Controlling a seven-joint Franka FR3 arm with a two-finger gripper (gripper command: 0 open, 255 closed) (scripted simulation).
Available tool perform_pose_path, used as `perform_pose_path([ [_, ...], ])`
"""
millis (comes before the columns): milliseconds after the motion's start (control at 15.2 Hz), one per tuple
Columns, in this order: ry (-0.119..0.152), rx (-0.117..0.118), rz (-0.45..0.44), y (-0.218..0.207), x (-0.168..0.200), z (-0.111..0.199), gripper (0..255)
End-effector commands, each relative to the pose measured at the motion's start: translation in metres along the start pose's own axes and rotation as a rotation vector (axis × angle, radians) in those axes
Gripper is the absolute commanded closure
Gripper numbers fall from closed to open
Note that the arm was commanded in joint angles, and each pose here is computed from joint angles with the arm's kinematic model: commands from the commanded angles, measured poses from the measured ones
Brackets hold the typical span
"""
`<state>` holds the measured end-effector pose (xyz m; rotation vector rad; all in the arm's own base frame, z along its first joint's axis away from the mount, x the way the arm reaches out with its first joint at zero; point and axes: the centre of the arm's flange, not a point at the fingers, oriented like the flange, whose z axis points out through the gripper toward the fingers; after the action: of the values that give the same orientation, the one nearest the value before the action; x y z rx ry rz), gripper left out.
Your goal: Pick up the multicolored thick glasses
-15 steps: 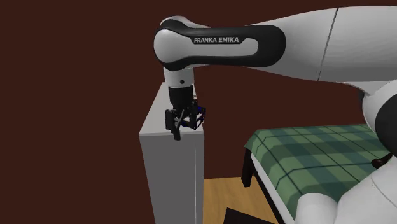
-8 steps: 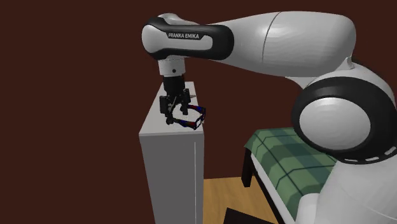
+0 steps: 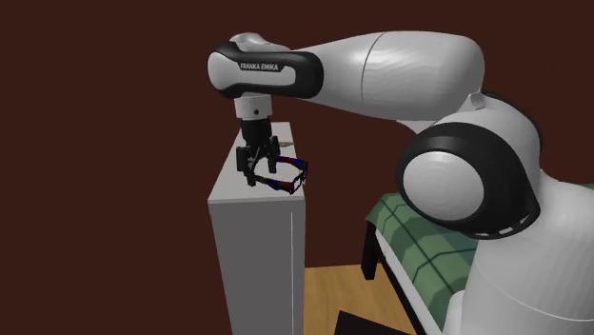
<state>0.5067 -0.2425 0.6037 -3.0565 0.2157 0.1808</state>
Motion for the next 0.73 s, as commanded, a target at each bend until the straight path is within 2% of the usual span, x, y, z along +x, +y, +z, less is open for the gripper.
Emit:
perform_pose_path([
  [0, 0.0, 0.0, 0.0, 0.001, 0.0006, 0.0106, 0],
  [132, 0.0, 0.0, 0.0, 0.0012, 0.001, 0.0137, 0],
  [198, 0.001, 0.0, 0.0, 0.0007, 0.0007, 0.0136, 255],
  [660, 0.001, 0.0, 0.0, 0.0007, 0.0007, 0.0137, 255],
])
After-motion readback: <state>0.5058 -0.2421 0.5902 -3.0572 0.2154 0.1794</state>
